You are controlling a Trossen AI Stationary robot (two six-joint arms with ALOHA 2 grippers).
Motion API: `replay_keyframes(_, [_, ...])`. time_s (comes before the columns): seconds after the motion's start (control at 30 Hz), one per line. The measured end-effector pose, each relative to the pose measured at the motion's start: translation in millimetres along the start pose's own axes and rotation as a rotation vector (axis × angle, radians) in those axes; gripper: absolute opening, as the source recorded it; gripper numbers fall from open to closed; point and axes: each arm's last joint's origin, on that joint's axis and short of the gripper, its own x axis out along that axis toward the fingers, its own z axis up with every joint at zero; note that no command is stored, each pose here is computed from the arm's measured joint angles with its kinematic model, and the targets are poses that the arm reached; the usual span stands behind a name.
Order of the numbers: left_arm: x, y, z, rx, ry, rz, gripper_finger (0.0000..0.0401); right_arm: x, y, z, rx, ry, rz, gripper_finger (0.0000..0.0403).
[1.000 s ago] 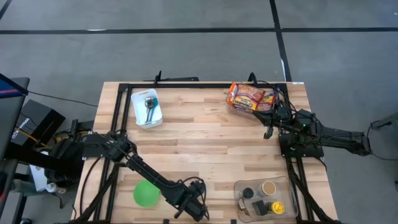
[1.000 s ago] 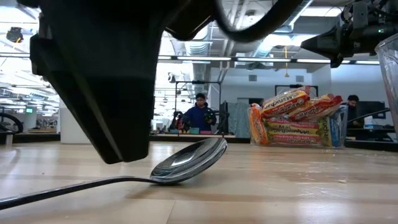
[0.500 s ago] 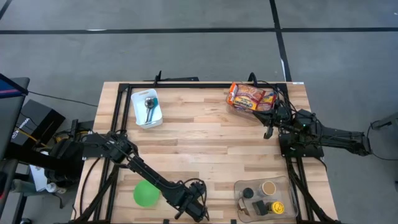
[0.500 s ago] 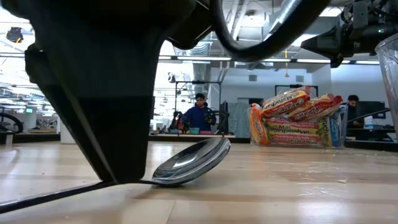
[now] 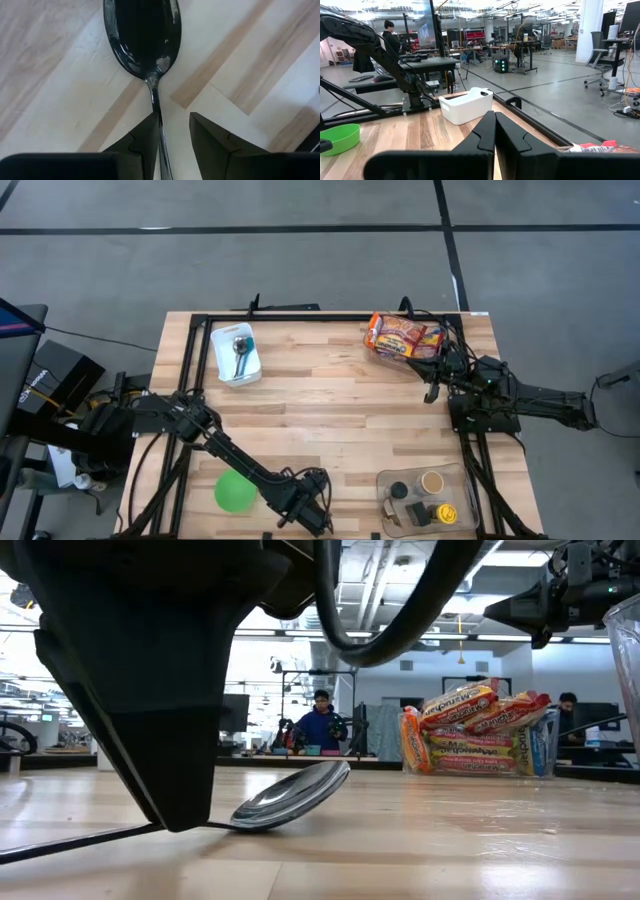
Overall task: Pick & Place Food Item
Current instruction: Put the black spoon into the white bin
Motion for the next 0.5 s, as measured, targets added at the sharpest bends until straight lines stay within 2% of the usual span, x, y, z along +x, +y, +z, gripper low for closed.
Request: replay_keyframes(0.5, [-1.7,2.2,-0.1,-0.001,0.003,0.016,0.0108,0.0,0.0,0.0,0.000,0.000,0.000,0.0000])
